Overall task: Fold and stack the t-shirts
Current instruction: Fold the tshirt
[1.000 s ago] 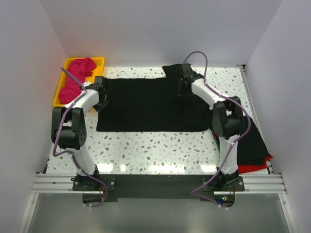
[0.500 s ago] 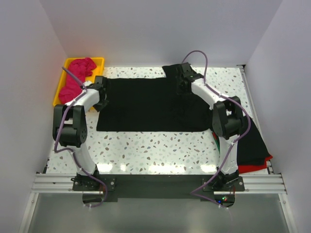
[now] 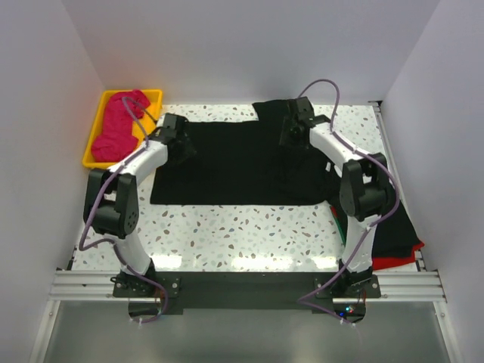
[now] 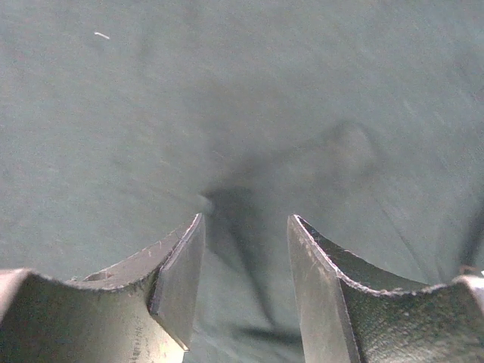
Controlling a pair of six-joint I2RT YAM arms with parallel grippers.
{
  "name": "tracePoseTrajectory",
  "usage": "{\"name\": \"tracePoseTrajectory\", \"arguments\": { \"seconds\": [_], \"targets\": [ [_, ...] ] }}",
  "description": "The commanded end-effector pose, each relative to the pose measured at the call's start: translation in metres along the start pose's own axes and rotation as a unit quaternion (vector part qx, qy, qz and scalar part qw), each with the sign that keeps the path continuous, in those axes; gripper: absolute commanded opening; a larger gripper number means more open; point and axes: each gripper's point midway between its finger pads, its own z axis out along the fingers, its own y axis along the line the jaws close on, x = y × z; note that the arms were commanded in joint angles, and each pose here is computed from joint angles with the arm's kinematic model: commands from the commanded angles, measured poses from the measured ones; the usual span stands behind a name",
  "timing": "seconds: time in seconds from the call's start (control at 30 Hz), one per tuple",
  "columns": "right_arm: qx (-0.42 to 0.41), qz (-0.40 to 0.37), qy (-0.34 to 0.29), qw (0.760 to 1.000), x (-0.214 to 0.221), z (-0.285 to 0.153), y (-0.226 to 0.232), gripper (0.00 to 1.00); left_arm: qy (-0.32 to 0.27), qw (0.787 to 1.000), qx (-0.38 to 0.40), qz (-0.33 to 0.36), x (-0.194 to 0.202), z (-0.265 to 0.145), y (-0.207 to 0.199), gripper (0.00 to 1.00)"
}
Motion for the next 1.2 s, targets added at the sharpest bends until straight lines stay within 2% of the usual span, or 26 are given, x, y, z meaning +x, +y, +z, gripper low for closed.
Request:
{"name": "tracePoseTrajectory", "arguments": {
  "seconds": [0.0,0.13,0.27,0.5,0.77,0.8,0.97,1.07,1.13,1.17],
  "targets": [
    [0.015,0.049,-0.018,0.999,0.002,-0.027,-0.018,0.51,0.023,0.99,0.13,0.053,0.031,-0.02,-0.071,0.52],
    [-0.003,0.084,-0.008,0.996,0.031,-0.023,-0.02,0.51,0.048,0.979,0.186,0.073,0.068,-0.022,-0.102,0.49],
    [-0.015,0.106,0.017,0.994,0.053,-0.007,-0.016,0.51,0.068,0.974,0.205,0.071,0.091,-0.018,-0.109,0.48],
    [0.027,0.106,0.07,0.992,0.093,0.007,-0.034,0.53,0.11,0.981,0.15,0.057,0.135,0.001,-0.069,0.48],
    [0.05,0.132,0.104,0.985,0.148,-0.001,-0.058,0.56,0.129,0.986,0.102,0.036,0.171,-0.001,-0.023,0.48],
    [0.053,0.134,0.112,0.983,0.163,-0.002,-0.063,0.56,0.129,0.986,0.104,0.035,0.172,-0.004,-0.022,0.48],
    [0.049,0.153,0.106,0.981,0.177,-0.02,-0.071,0.56,0.135,0.985,0.099,0.039,0.177,-0.011,-0.012,0.48],
    [0.032,0.158,0.098,0.982,0.17,-0.027,-0.065,0.56,0.126,0.986,0.103,0.044,0.166,-0.021,-0.017,0.48],
    [0.014,0.154,0.081,0.985,0.149,-0.03,-0.054,0.56,0.113,0.987,0.101,0.052,0.153,-0.028,-0.021,0.48],
    [0.002,0.152,0.076,0.985,0.138,-0.032,-0.048,0.56,0.095,0.987,0.115,0.051,0.134,-0.036,-0.037,0.49]
  ]
}}
